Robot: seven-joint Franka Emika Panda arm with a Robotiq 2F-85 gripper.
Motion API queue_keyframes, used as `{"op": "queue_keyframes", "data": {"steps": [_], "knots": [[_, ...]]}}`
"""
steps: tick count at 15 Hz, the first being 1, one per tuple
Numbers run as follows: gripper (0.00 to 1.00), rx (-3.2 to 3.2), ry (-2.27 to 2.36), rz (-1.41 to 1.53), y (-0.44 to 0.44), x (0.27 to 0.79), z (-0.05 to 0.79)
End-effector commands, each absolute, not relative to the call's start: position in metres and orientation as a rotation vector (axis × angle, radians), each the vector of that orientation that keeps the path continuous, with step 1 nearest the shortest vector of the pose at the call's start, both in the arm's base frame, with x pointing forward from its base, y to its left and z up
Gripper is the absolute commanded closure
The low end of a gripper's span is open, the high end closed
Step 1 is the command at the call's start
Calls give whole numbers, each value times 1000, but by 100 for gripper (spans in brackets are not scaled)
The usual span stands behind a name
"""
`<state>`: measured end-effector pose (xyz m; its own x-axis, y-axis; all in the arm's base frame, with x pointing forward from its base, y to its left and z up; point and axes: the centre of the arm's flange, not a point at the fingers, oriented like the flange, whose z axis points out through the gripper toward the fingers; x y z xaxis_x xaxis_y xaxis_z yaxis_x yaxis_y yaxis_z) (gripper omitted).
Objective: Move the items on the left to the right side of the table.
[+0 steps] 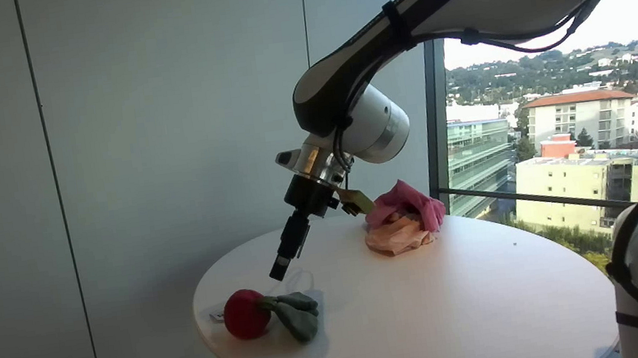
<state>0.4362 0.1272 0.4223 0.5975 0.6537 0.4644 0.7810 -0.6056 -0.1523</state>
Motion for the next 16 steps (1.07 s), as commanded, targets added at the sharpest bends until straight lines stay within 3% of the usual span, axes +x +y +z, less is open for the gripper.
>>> {"op": "queue_keyframes", "data": {"steps": [1,9,10,12,16], "knots": [[0,-2482,-1163,-629,151,432,402],[0,-2634,-1155,-795,171,466,337],[25,-2638,-1156,-799,172,468,334],[32,-2650,-1123,-809,171,475,335],[61,-2691,-978,-861,137,504,375]]}}
